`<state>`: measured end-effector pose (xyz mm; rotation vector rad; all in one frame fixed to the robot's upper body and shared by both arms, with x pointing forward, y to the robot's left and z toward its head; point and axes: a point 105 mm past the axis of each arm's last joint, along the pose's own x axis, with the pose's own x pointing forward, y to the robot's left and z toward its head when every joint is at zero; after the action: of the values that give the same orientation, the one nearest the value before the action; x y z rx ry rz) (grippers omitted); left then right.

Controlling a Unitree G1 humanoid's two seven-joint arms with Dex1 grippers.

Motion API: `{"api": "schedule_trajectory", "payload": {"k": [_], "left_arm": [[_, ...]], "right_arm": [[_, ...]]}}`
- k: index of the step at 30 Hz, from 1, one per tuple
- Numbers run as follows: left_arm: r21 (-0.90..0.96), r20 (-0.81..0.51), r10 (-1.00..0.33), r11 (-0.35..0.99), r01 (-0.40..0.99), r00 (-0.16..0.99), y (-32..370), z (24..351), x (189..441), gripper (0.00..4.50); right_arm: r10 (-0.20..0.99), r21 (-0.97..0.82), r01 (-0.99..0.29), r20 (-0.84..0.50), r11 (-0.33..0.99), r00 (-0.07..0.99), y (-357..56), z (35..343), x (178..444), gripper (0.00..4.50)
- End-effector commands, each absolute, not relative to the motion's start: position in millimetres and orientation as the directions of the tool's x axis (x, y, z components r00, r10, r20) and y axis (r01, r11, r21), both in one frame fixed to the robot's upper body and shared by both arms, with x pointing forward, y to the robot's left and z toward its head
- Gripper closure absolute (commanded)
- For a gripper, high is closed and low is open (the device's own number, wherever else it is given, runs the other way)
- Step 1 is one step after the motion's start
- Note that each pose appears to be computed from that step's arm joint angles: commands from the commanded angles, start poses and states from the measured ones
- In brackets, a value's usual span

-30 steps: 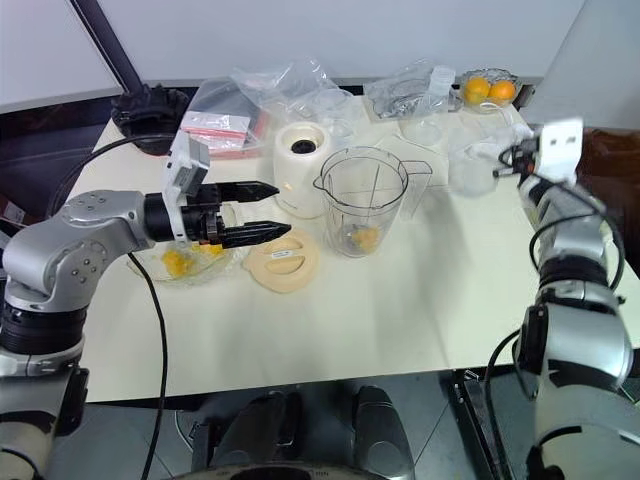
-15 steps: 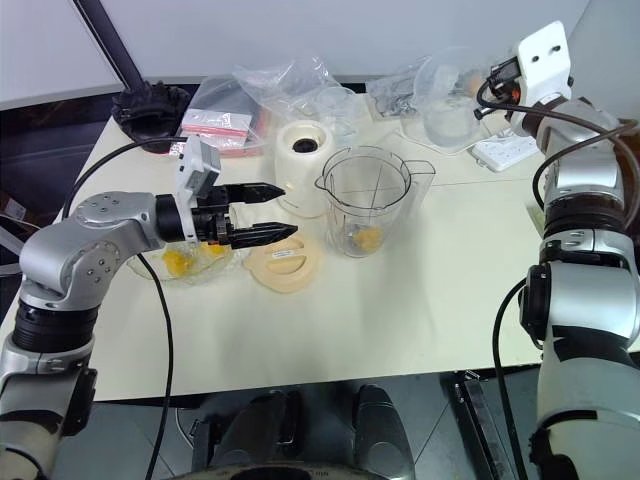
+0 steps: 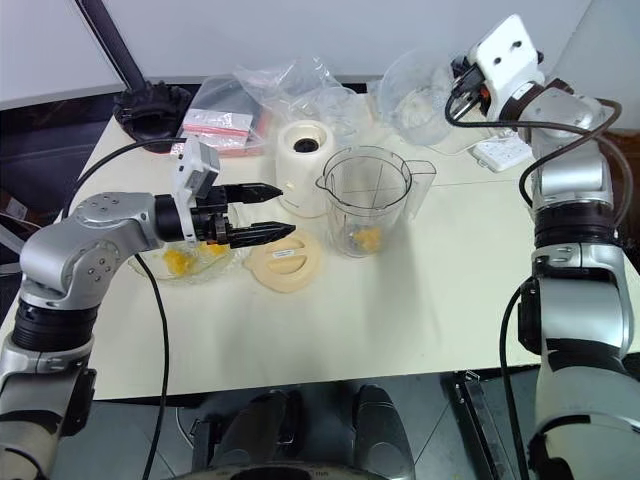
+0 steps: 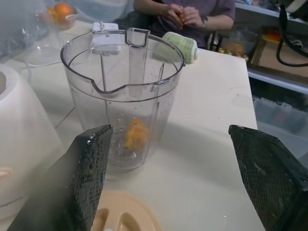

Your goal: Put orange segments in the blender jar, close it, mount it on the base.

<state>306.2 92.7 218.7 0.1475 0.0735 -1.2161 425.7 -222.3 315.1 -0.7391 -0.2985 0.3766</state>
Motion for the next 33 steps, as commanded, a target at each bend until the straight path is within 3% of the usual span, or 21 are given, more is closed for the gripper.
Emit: {"api": "schedule_trajectory", "payload": {"k": [1, 13, 33], "left_arm": [[0.115, -0.118, -0.934, 0.324, 0.939, 0.336, 89.9, 226.4, 303.3, 0.47], [0.112, -0.116, -0.938, 0.315, 0.942, 0.327, 86.8, 224.2, 303.7, 0.47], [0.113, -0.115, -0.941, 0.307, 0.945, 0.319, 85.6, 223.8, 302.9, 0.47]], "right_arm": [[0.485, -0.787, -0.164, 0.188, 0.595, 0.854, -212.0, 339.5, 411.4, 4.44], [0.513, -0.891, -0.106, 0.155, 0.442, 0.844, -206.4, 328.8, 409.5, 4.44], [0.531, -0.938, 0.039, 0.229, 0.345, 0.816, -199.9, 341.1, 405.9, 4.44]]}}
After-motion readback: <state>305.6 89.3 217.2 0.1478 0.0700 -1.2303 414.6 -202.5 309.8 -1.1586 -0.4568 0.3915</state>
